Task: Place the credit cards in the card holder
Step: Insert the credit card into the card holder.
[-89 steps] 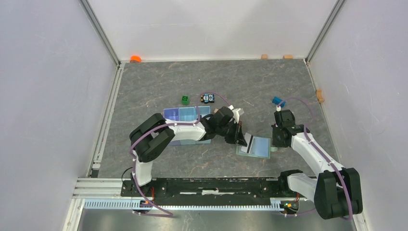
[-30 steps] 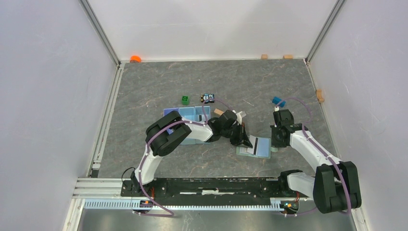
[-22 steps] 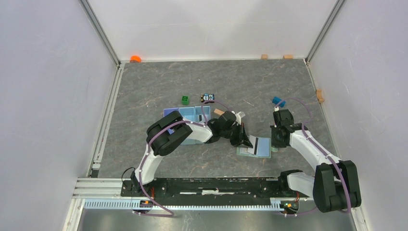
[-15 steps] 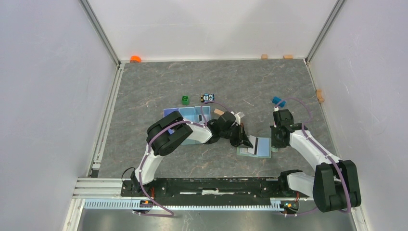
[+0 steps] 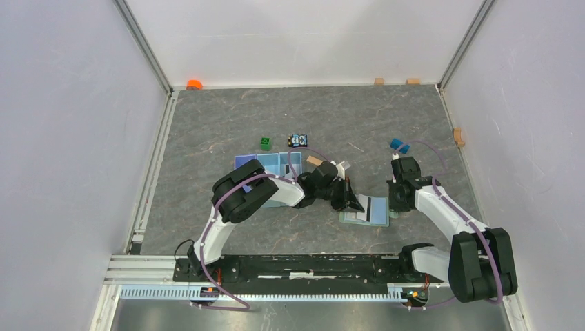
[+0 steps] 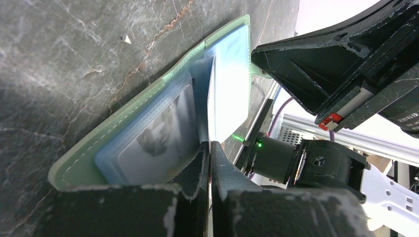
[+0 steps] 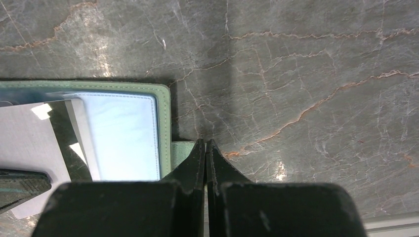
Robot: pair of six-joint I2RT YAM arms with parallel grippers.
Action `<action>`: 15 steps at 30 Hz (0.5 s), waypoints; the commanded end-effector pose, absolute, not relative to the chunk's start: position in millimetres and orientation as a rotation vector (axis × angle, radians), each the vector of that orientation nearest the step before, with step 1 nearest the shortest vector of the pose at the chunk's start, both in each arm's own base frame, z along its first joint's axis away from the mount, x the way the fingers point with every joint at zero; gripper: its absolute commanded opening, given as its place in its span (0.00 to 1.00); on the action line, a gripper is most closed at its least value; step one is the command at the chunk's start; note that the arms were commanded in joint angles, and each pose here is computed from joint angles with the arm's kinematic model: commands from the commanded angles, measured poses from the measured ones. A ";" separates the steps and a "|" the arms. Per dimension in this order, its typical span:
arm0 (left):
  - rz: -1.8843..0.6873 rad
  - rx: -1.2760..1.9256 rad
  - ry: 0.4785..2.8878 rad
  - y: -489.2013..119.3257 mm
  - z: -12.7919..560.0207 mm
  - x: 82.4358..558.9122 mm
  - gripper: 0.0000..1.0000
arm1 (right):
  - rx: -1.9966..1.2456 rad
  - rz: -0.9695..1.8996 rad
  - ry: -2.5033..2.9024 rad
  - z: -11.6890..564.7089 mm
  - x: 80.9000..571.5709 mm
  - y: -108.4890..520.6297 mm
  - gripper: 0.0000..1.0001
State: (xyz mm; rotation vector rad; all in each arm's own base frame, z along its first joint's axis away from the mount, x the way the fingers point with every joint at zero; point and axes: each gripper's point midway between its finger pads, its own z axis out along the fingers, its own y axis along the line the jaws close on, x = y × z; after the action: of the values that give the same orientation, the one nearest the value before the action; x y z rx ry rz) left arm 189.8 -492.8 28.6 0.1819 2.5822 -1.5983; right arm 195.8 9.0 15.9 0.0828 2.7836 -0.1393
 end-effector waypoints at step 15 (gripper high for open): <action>-1.384 0.244 2.668 -484.1 13.8 188.7 0.27 | 0.078 -0.096 2.772 16.1 198.7 14.3 0.00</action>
State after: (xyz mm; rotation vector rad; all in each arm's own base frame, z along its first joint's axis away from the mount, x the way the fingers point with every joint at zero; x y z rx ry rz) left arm 187.7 -493.5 23.5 0.1615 2.6222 -1.5702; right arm 195.5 9.7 15.2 0.0811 2.7876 -0.1345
